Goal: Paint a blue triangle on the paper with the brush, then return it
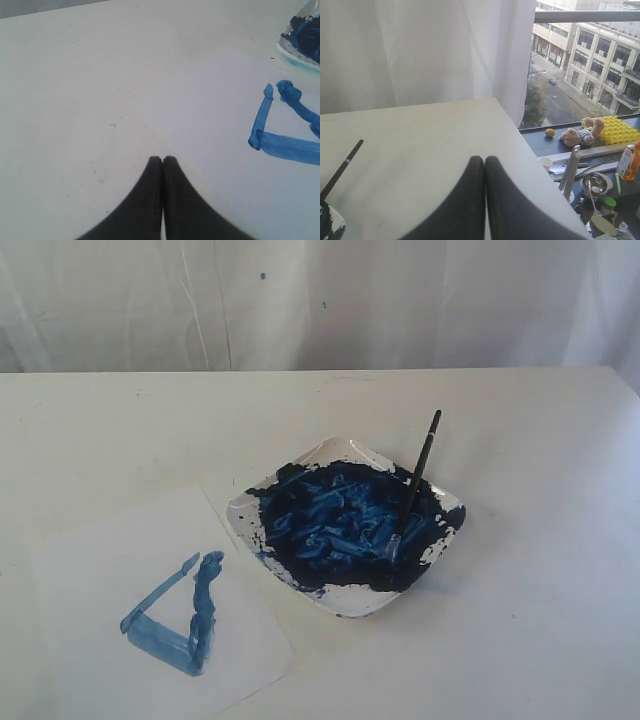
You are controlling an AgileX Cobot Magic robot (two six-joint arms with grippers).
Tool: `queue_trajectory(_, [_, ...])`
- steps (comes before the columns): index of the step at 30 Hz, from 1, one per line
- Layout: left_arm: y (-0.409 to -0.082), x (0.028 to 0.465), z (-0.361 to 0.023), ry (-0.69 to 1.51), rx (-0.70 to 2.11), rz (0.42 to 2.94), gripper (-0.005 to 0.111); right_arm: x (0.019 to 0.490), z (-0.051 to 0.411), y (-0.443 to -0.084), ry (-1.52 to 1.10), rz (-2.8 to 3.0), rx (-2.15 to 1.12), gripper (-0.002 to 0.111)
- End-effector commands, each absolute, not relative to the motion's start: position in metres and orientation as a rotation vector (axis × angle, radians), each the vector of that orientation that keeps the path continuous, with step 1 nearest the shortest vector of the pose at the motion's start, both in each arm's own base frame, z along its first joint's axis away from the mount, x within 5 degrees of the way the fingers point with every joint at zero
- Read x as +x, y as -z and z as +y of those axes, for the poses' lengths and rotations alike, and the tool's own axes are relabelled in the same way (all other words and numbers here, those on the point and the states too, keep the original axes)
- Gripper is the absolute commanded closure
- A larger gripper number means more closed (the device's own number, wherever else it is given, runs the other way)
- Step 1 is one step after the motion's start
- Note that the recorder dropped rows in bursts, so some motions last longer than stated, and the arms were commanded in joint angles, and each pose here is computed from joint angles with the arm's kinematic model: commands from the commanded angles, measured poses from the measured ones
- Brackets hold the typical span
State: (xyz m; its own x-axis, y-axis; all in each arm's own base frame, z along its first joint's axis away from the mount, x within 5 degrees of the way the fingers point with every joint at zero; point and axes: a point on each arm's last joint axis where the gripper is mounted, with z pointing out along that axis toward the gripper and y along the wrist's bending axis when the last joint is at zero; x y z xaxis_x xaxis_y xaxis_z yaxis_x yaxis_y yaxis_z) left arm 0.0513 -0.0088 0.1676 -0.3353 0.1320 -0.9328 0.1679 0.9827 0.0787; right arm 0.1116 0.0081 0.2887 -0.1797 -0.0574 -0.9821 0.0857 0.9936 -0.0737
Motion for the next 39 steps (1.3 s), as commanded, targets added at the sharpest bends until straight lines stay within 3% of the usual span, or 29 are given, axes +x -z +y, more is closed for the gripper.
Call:
queue_trajectory(1, [-0.167,0.051,-0.009,0.039,0.216,1.918,0.107,0.111,0.008,-0.288,0.134,1.742,0.017,0.108])
queue_trajectory(14, [-0.167,0.051,-0.009,0.039,0.216,1.918,0.107,0.107,0.002,-0.29,0.133,1.721,0.064,0.108])
queue_trajectory(17, [-0.167,0.051,-0.009,0.039,0.216,1.918,0.107,0.102,0.003,-0.294,-0.06,1.663,0.149,0.108])
queue_trajectory(23, [-0.167,0.051,-0.009,0.039,0.216,1.918,0.107,0.081,0.02,-0.297,-0.3,1.505,-0.092,0.108])
queue_trajectory(39, [-0.167,0.051,-0.009,0.039,0.216,1.918,0.107,0.08,0.009,-0.285,-0.165,1.506,-0.03,0.108])
